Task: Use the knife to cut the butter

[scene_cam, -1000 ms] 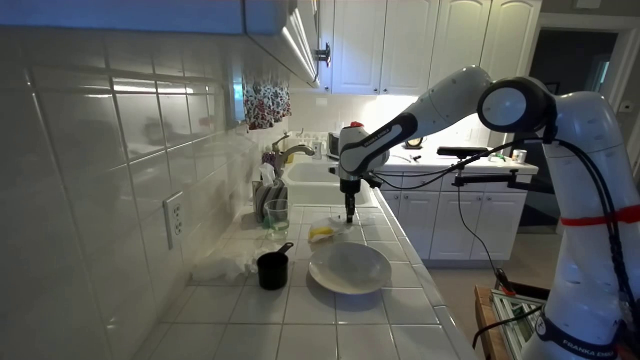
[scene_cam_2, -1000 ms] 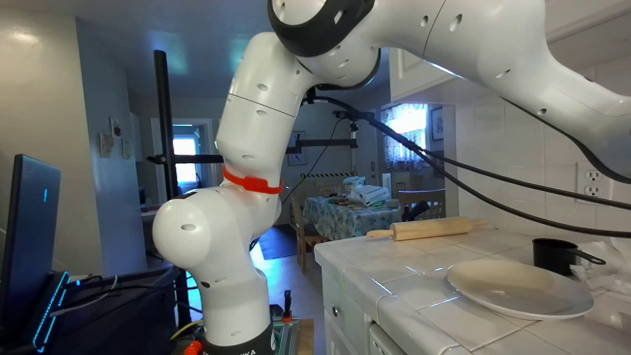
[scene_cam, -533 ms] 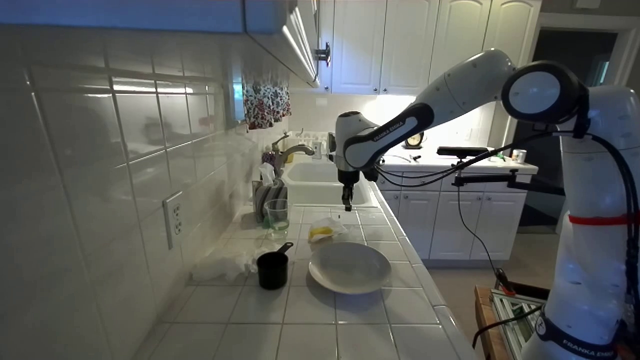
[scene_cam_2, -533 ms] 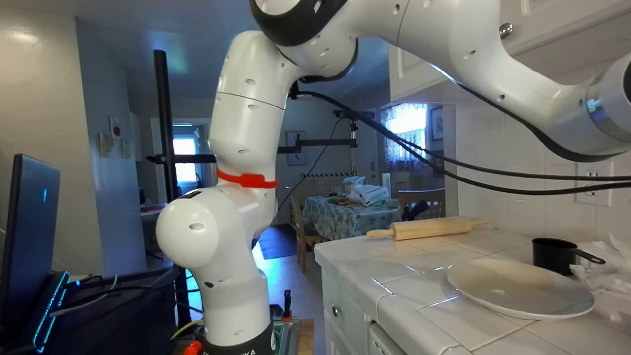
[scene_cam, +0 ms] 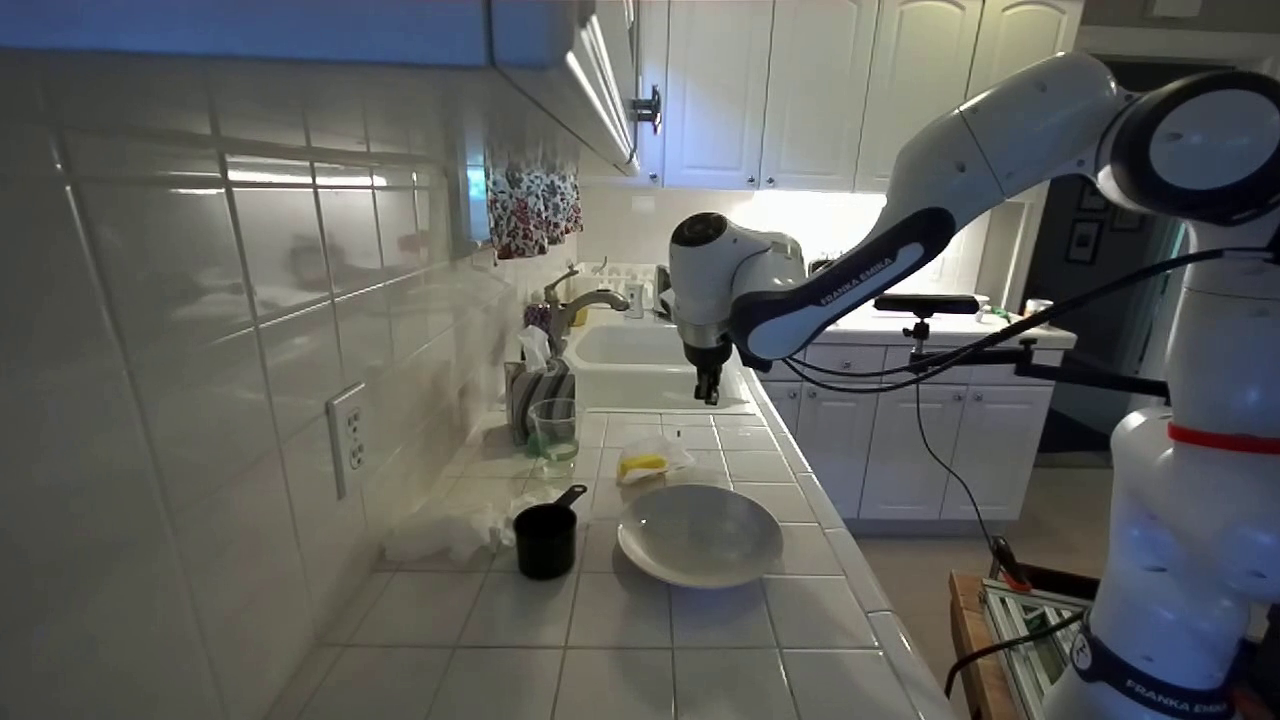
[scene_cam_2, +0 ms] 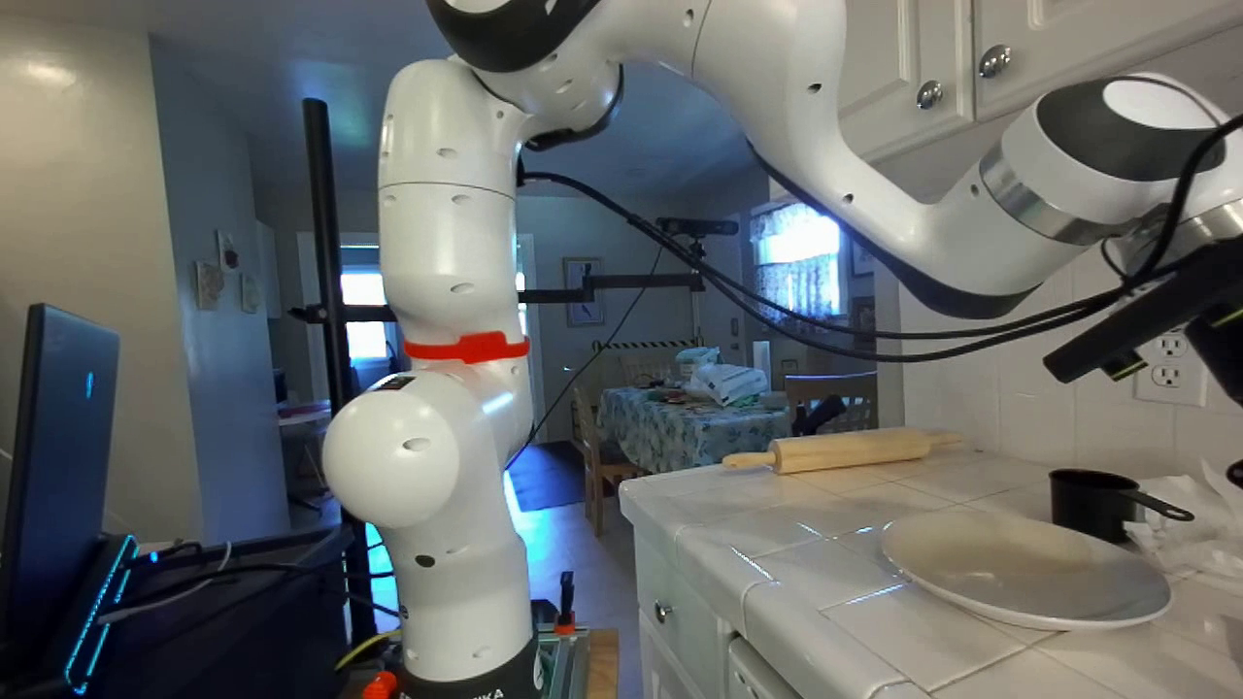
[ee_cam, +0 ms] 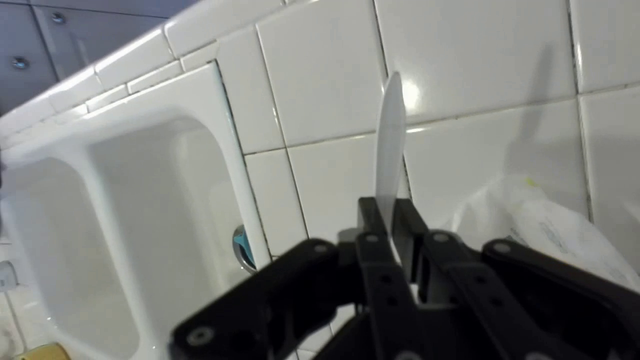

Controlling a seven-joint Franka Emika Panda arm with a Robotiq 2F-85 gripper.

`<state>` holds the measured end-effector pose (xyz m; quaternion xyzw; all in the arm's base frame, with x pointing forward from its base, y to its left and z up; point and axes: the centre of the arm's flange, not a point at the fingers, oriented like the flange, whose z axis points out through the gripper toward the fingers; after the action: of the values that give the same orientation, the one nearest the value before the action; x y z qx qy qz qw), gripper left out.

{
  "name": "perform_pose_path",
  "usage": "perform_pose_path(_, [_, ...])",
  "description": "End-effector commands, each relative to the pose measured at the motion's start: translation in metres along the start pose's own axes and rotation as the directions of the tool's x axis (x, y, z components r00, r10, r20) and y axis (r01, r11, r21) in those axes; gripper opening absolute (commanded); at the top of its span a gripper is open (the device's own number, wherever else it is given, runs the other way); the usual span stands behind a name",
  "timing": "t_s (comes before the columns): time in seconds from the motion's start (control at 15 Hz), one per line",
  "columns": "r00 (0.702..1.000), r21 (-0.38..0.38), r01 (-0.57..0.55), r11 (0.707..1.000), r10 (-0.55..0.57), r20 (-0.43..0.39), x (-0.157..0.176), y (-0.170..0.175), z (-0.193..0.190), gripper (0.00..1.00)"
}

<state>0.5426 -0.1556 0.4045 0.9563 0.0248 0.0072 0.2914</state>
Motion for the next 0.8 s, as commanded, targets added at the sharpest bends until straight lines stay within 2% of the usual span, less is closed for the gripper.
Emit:
perform_pose_path(0.0, [0.997,-0.092,0.071,0.993,-0.071,-0.001,-0.033,-0.029,-0.007,0.03])
perform_pose_path(0.2, [0.981,-0.146,0.189,0.971,-0.193,-0.011,-0.037,-0.05,-0.006,0.03])
perform_pose_path(0.4, [0.956,-0.201,0.285,0.937,-0.294,-0.015,-0.036,-0.068,0.001,0.03])
perform_pose_path(0.73, [0.898,-0.265,0.403,0.876,-0.435,-0.071,-0.033,-0.079,0.012,0.03])
